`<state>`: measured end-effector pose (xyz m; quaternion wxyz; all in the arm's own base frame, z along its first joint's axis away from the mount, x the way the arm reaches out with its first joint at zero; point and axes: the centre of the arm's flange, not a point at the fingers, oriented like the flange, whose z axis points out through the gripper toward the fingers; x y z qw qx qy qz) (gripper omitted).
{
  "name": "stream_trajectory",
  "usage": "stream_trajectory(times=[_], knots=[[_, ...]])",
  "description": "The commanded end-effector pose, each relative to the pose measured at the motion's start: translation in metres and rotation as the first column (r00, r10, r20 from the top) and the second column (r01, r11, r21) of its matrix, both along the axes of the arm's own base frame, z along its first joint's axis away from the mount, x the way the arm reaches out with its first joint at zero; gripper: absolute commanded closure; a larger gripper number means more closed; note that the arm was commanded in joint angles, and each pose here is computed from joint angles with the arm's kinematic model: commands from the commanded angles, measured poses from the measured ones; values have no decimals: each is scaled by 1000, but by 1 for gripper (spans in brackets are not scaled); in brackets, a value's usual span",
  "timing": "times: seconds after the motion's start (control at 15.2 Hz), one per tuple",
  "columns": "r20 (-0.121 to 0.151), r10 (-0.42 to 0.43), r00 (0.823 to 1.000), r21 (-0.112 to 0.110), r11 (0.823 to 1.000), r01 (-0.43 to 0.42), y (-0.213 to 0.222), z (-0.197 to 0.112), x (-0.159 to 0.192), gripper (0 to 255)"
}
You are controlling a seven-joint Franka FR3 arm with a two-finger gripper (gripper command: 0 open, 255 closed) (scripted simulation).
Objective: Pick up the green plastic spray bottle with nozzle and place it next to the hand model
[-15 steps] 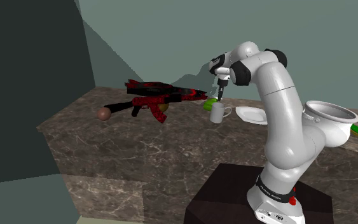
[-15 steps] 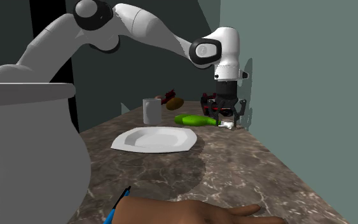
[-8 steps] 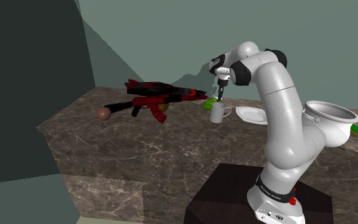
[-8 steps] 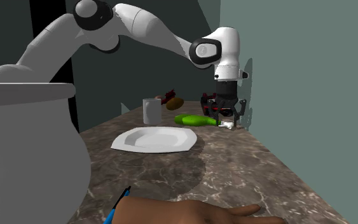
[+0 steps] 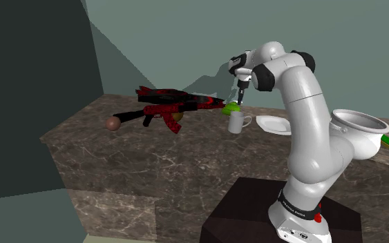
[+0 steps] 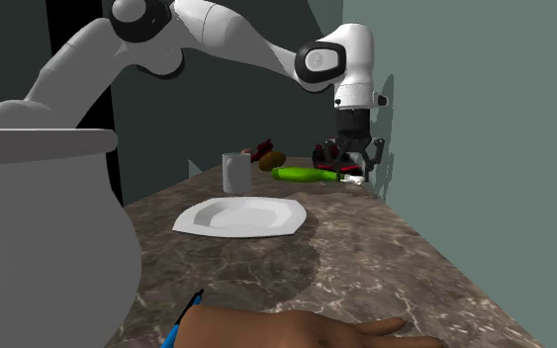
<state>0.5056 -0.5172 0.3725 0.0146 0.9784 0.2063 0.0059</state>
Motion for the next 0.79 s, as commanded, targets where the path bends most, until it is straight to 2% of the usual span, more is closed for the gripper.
stream_trajectory(times=[0.0,0.73], knots=[[0,0,1000,0,1000,0,0,10,0,255],[0,0,1000,0,1000,0,0,68,0,255]])
